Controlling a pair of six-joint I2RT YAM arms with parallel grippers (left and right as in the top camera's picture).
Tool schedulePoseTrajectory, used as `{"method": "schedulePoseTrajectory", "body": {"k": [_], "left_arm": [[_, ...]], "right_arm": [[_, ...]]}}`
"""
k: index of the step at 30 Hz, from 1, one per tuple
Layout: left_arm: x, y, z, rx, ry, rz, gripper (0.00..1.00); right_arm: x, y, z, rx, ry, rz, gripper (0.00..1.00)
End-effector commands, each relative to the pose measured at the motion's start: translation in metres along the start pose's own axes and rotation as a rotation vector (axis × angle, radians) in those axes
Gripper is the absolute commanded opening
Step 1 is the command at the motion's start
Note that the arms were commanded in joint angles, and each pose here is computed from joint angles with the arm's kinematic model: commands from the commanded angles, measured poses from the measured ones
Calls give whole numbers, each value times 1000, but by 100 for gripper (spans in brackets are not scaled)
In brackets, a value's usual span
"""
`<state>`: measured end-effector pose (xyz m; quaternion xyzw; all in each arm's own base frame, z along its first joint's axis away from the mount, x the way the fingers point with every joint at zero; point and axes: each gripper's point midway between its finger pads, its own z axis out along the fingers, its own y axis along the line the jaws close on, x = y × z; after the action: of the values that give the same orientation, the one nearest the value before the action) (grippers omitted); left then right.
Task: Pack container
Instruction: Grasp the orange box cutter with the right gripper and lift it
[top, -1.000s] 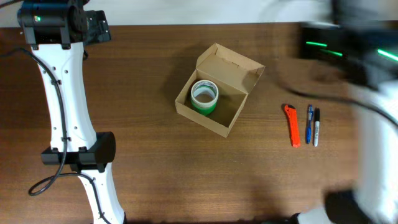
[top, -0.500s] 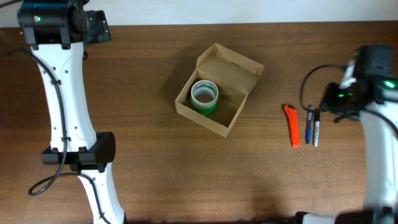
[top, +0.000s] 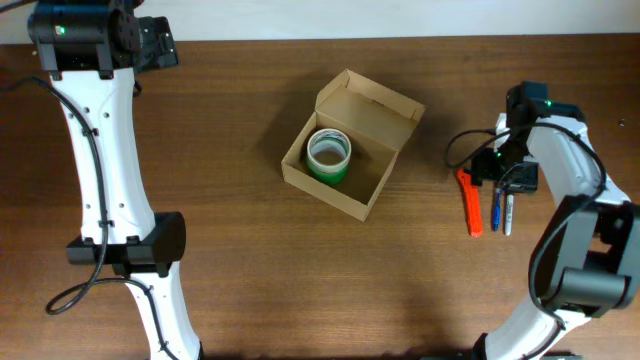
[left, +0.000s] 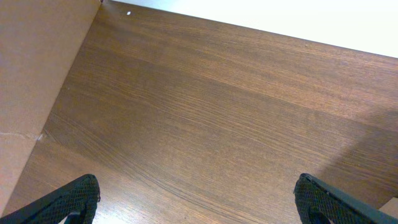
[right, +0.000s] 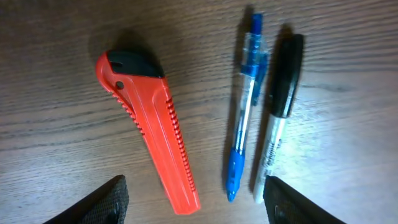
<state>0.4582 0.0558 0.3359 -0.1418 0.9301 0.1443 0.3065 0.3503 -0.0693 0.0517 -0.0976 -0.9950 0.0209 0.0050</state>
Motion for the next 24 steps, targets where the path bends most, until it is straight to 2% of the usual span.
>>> {"method": "schedulePoseTrajectory", "body": {"k": [1, 12, 20, 22, 24], "left_arm": [[-5, 9, -16, 1, -37, -11, 100], [-5, 9, -15, 1, -37, -11, 100], [-5, 9, -16, 1, -37, -11, 100], [-5, 9, -16, 1, -37, -11, 100], [-5, 9, -16, 1, -37, -11, 100]], "right_arm": [[1, 8, 9, -20, 22, -38, 71], [7, 36, 28, -26, 78, -160, 71], [10, 30, 54, 24, 140, -169, 69], [11, 30, 60, 24, 154, -163, 66], [14, 30, 66, 24, 171, -163, 56]]}}
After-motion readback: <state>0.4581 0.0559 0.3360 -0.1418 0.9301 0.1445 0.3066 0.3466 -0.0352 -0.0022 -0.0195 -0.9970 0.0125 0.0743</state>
